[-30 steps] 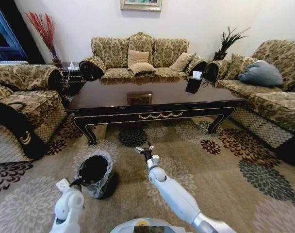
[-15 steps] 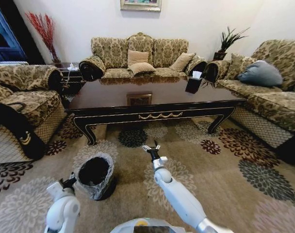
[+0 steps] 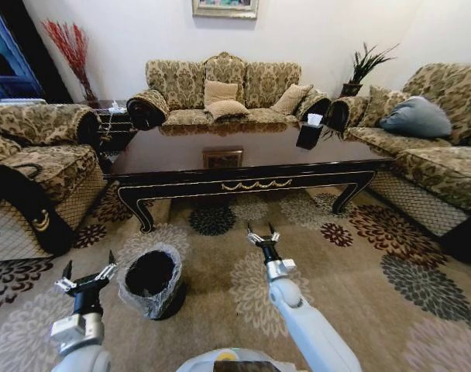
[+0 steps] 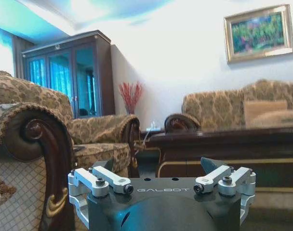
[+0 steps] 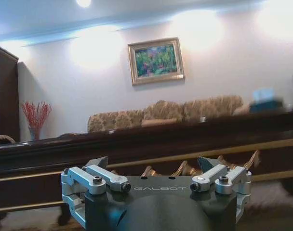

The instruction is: Move to the front of the table and pick up the trash from the floor, then place it into the trash bin.

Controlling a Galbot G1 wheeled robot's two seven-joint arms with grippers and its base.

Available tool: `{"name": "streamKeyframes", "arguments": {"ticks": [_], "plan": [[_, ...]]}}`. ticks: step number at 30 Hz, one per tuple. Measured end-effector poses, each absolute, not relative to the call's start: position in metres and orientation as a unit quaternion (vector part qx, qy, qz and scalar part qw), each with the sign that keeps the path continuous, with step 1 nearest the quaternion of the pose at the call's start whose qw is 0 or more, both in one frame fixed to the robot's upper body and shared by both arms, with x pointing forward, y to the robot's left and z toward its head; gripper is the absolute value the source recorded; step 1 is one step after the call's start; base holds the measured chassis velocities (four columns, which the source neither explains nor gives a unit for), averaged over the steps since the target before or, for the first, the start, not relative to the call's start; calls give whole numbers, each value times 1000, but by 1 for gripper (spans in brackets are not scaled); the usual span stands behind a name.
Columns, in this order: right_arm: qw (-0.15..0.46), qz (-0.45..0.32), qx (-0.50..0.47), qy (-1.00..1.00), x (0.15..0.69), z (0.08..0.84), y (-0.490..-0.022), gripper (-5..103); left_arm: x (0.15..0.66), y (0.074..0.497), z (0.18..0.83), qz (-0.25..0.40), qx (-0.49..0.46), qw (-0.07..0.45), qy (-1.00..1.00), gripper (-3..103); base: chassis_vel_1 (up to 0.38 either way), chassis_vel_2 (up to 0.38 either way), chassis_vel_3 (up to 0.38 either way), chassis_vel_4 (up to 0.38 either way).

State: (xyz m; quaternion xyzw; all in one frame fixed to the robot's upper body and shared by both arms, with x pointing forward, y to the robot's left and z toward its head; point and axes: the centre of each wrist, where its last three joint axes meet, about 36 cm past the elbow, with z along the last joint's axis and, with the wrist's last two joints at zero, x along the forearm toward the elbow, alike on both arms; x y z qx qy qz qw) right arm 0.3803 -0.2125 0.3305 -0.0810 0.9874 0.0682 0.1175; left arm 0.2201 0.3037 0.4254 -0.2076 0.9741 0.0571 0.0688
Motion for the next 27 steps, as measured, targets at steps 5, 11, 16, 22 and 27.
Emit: {"name": "streamKeyframes", "arguments": {"ticks": [5, 11, 16, 22, 27], "plan": [[143, 2, -54, 988, 341, 369, -248, 100, 214, 288, 431, 38, -209, 82, 974, 100, 0, 0, 0, 0], [168, -64, -56, 982, 328, 394, -281, 100, 212, 287, 434, 41, -196, 84, 976, 100, 0, 0, 0, 0], [165, -92, -77, 979, 326, 399, -301, 100, 209, 285, 431, 44, -170, 74, 982, 100, 0, 0, 0, 0], [161, -89, -93, 979, 325, 401, -304, 100, 205, 285, 433, 48, -155, 70, 984, 100, 0, 0, 0, 0], [161, -87, -93, 979, 325, 401, -304, 100, 205, 285, 433, 48, -155, 69, 984, 100, 0, 0, 0, 0]]}}
